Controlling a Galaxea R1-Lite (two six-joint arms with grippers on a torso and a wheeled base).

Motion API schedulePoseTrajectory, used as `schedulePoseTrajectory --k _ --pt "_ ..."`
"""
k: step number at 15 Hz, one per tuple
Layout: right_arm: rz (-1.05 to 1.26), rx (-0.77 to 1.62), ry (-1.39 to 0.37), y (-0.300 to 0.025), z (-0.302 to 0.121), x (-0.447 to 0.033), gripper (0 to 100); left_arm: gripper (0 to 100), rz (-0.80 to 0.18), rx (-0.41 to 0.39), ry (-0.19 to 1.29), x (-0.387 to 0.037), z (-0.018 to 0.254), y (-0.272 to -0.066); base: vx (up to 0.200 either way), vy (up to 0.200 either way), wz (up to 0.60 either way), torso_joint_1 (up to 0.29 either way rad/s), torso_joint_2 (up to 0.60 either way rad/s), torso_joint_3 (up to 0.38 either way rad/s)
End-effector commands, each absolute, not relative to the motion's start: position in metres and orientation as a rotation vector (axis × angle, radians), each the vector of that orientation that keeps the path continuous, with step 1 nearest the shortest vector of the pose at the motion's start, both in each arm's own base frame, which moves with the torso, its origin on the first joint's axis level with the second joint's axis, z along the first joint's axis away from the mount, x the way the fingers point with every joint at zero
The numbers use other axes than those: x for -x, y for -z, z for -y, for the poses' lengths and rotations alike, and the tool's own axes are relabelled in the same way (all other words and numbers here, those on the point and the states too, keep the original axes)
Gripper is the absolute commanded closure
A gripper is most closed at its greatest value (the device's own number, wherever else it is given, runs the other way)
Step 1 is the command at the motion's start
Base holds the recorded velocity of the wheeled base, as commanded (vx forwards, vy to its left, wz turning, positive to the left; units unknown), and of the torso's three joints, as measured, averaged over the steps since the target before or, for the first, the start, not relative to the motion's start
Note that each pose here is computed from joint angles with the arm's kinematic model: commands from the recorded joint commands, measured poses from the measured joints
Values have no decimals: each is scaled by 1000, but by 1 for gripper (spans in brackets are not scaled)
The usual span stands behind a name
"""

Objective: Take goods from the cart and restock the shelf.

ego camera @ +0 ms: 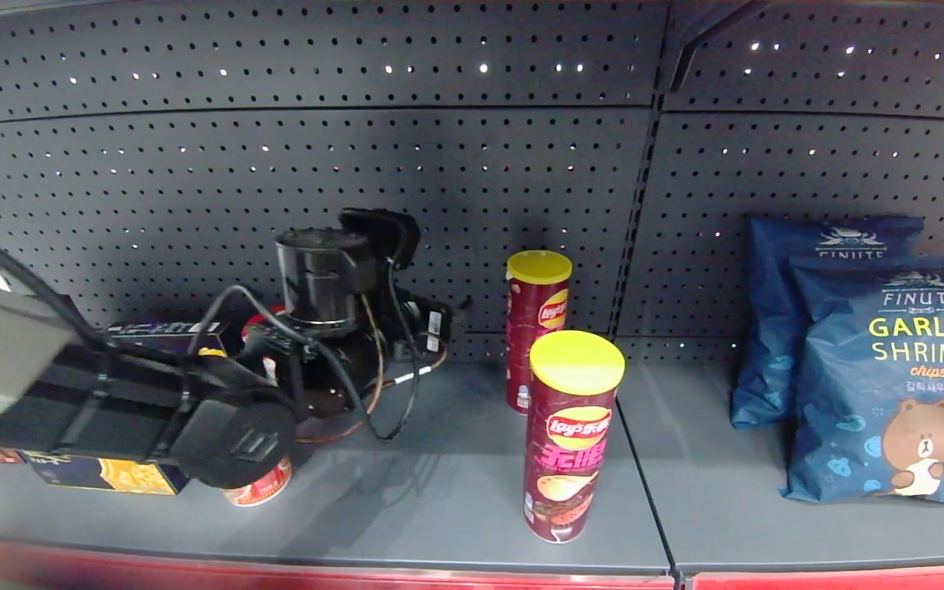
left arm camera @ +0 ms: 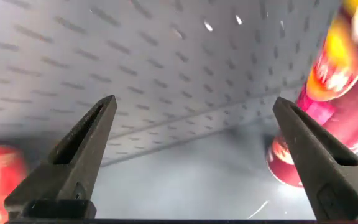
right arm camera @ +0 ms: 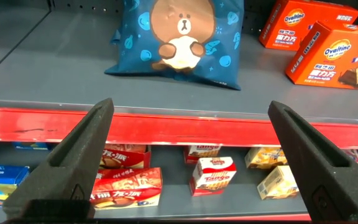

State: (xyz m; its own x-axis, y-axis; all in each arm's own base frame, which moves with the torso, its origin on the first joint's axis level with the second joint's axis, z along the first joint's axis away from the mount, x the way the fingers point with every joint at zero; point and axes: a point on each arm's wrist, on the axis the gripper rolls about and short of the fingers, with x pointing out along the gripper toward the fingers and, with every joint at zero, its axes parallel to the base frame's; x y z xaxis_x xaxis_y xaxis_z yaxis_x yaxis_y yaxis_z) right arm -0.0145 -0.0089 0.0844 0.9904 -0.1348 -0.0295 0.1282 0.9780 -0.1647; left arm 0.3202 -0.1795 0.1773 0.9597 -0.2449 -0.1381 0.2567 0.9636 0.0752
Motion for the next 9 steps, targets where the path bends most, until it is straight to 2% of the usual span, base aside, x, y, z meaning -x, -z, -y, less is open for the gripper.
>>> schedulePoseTrajectory --k 1,3,5,9 --pt "-42 163 132 -84 9 14 0 0 -40 -55 220 -271 142 -226 0 0 0 0 0 0" --pt "-40 160 132 -84 9 14 0 0 43 -43 209 -213 109 -251 0 0 0 0 0 0" --pt "-39 161 133 -85 9 15 0 0 111 -36 150 -173 82 -275 0 0 0 0 0 0" --pt "-36 171 128 -85 9 15 0 0 128 -62 15 -105 46 -284 0 0 0 0 0 0"
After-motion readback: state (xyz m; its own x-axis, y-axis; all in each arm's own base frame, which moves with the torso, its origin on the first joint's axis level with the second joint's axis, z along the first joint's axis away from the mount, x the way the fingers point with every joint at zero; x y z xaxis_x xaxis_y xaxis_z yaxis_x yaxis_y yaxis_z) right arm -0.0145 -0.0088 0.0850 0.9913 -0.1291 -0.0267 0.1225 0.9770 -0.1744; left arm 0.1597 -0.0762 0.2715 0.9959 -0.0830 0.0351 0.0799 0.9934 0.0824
